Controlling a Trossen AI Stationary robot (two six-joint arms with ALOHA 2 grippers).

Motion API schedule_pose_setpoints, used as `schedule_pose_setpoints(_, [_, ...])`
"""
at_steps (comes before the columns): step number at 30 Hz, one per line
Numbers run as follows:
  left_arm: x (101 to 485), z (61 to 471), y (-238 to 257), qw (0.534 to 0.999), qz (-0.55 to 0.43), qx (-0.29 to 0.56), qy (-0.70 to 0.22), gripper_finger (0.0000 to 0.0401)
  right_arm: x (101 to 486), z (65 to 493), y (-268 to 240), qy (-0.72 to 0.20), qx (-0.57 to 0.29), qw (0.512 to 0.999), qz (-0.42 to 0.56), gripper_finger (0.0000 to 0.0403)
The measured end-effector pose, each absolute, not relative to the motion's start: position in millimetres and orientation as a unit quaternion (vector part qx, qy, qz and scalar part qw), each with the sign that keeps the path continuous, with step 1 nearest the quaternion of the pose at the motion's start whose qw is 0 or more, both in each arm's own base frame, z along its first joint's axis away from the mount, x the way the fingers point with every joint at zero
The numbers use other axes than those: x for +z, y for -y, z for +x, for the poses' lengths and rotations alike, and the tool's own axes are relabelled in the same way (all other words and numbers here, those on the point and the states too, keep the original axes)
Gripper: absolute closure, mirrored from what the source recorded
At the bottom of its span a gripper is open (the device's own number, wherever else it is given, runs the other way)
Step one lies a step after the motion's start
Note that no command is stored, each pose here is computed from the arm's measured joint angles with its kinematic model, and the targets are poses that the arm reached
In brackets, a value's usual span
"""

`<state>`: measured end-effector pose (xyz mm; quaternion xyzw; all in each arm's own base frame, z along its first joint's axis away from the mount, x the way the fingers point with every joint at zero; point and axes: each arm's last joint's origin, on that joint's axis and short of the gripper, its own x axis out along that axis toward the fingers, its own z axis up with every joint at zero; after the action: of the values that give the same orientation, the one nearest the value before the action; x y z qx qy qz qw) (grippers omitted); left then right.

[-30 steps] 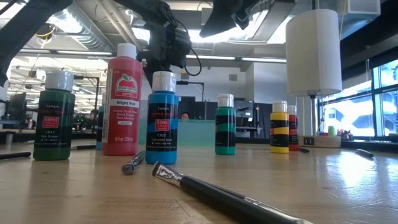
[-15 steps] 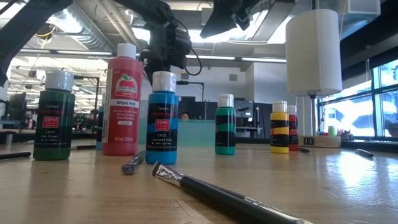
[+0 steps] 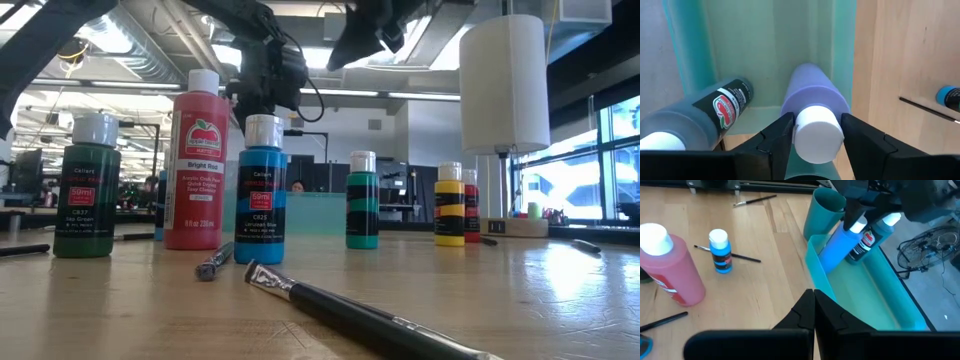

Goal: Pick & Place Paint Supplies
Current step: Put the big violet paint bottle into the green bin, then put the silver paintbrush into the green cup

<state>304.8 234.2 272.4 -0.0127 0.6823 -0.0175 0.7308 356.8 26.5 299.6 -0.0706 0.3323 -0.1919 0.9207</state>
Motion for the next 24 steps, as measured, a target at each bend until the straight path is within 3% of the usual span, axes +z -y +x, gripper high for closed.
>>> schedule_pose_setpoints(13, [272, 304, -237, 0.732, -0.030, 0.001, -0.680, 0.0159, 299, 356, -25, -0.336, -0.195, 0.919, -0.066, 0.0402])
schedule_pose_setpoints(18, [281, 309, -233, 0.711, -0.013, 0.050, -0.701, 0.0153, 298, 355, -25, -0.343, -0.195, 0.916, -0.069, 0.0402])
schedule_pose_setpoints(24, [304, 318, -222, 0.730, 0.004, 0.050, -0.682, 0.0153, 297, 354, -25, -0.350, -0.194, 0.914, -0.071, 0.0402])
